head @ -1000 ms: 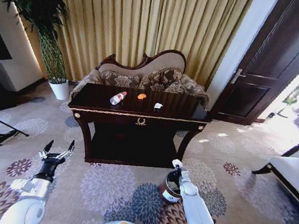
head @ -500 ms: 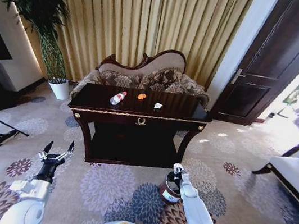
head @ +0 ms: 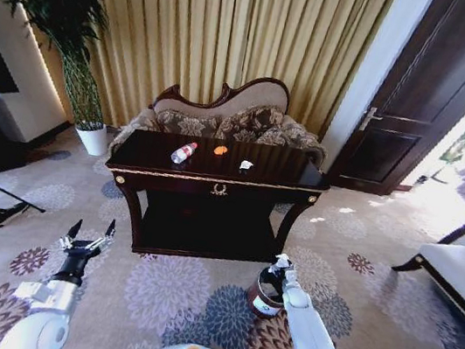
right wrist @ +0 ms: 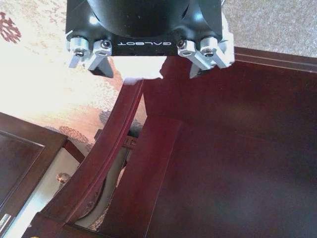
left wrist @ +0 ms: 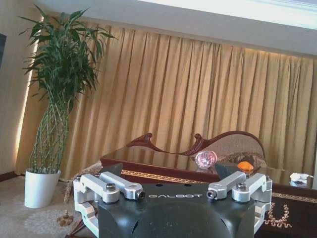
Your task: Move to the front of the table and place the trash on the table into the trash bin.
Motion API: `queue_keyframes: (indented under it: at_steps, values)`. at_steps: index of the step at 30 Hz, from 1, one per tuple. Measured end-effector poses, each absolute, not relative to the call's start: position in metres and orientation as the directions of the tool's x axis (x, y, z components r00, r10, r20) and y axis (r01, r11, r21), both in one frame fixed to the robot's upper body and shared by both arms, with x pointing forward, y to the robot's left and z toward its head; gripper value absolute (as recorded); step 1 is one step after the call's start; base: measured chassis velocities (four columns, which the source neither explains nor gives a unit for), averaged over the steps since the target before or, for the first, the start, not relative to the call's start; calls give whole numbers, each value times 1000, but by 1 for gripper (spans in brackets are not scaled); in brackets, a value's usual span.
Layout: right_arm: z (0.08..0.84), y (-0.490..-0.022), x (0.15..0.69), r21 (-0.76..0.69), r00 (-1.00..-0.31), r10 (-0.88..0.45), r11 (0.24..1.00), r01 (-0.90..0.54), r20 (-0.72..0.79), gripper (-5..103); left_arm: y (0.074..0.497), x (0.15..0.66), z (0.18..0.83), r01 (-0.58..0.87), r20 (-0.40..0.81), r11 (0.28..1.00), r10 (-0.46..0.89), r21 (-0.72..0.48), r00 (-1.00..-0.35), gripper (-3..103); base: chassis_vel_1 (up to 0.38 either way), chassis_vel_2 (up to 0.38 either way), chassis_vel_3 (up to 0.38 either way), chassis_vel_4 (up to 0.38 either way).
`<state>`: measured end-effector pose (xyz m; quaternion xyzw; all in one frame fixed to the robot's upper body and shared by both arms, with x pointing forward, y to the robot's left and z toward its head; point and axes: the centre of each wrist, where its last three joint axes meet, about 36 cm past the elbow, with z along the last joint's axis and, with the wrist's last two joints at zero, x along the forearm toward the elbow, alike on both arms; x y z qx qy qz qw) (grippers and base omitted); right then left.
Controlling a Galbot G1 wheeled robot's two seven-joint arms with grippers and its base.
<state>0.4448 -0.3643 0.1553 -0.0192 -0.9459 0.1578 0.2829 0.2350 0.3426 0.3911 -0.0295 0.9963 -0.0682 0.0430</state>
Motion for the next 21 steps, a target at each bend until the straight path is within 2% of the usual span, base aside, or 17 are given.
queue_keyframes:
  at_steps: [1, 5, 13, 21]
  values:
    - [156, -366, 445, -312, -841, 127, 948, -53, 526, 93, 342, 235, 391, -52, -83, 989, -64, -140, -994, 100, 0, 0, 0, 0]
    - [158, -367, 446, -315, -844, 126, 948, -53, 521, 99, 341, 236, 391, -50, -85, 989, -62, -143, -994, 100, 0, 0, 0, 0]
    - [160, -365, 446, -313, -851, 121, 948, -53, 511, 100, 340, 237, 391, -48, -87, 989, -61, -143, -994, 100, 0, 0, 0, 0]
    - [209, -348, 451, -159, -895, 103, 987, 36, 433, 100, 340, 239, 392, -47, -88, 989, -60, -142, -994, 100, 0, 0, 0, 0]
